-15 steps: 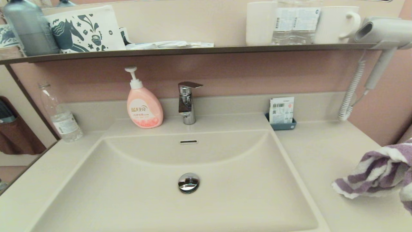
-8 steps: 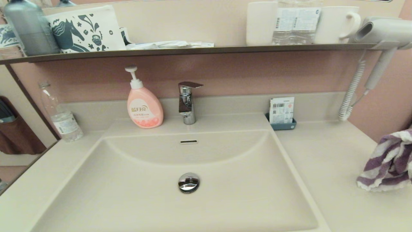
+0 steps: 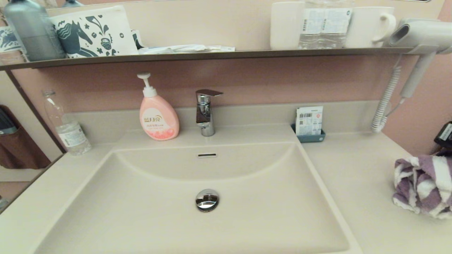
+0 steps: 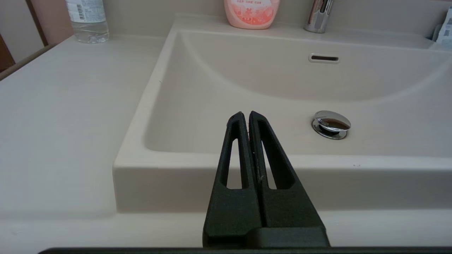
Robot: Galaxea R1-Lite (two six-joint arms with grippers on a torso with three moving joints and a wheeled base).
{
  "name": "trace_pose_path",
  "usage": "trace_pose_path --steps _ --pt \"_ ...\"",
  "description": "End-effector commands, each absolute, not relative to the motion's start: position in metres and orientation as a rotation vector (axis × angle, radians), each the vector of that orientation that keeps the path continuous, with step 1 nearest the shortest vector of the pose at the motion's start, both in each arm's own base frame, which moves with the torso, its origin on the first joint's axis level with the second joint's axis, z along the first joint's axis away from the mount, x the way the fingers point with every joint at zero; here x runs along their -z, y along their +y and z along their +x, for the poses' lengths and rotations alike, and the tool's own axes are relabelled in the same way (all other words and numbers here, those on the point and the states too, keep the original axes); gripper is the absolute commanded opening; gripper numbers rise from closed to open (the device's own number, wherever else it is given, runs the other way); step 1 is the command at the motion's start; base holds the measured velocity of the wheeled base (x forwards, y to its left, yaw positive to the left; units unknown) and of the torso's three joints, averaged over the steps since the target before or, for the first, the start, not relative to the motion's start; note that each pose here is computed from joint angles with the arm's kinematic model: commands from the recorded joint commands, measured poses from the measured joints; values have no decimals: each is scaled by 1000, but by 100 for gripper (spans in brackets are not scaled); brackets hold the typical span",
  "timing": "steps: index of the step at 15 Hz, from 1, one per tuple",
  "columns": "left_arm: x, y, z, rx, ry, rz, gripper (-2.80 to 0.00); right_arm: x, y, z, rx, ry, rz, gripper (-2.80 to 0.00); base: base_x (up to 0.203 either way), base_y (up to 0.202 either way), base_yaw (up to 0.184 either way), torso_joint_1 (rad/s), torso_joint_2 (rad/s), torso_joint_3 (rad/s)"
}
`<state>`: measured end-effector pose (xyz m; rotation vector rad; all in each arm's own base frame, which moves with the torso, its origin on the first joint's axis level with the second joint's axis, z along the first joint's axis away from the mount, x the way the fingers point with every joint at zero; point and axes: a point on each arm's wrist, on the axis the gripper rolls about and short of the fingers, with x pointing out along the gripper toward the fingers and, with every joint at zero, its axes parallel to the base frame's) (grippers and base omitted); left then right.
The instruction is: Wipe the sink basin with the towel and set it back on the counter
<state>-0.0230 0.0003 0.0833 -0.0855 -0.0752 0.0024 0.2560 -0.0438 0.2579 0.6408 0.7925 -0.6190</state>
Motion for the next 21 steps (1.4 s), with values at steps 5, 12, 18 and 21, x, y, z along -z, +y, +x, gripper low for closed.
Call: trace_pose_path --steps 5,12,18,21 --pt "-83 0 -23 -3 -75 -86 -280 -238 -29 288 643 792 640 0 0 0 0 0 0 0" --pt "-83 0 -23 -3 -75 -86 -280 -298 -5 231 449 865 687 0 0 0 0 0 0 0" --pt "-83 0 -23 -3 -75 -86 -280 -313 18 194 299 863 662 -280 0 0 0 0 0 0" --pt "-83 0 -23 -3 -75 -86 -280 -329 35 161 168 819 666 -280 0 0 0 0 0 0"
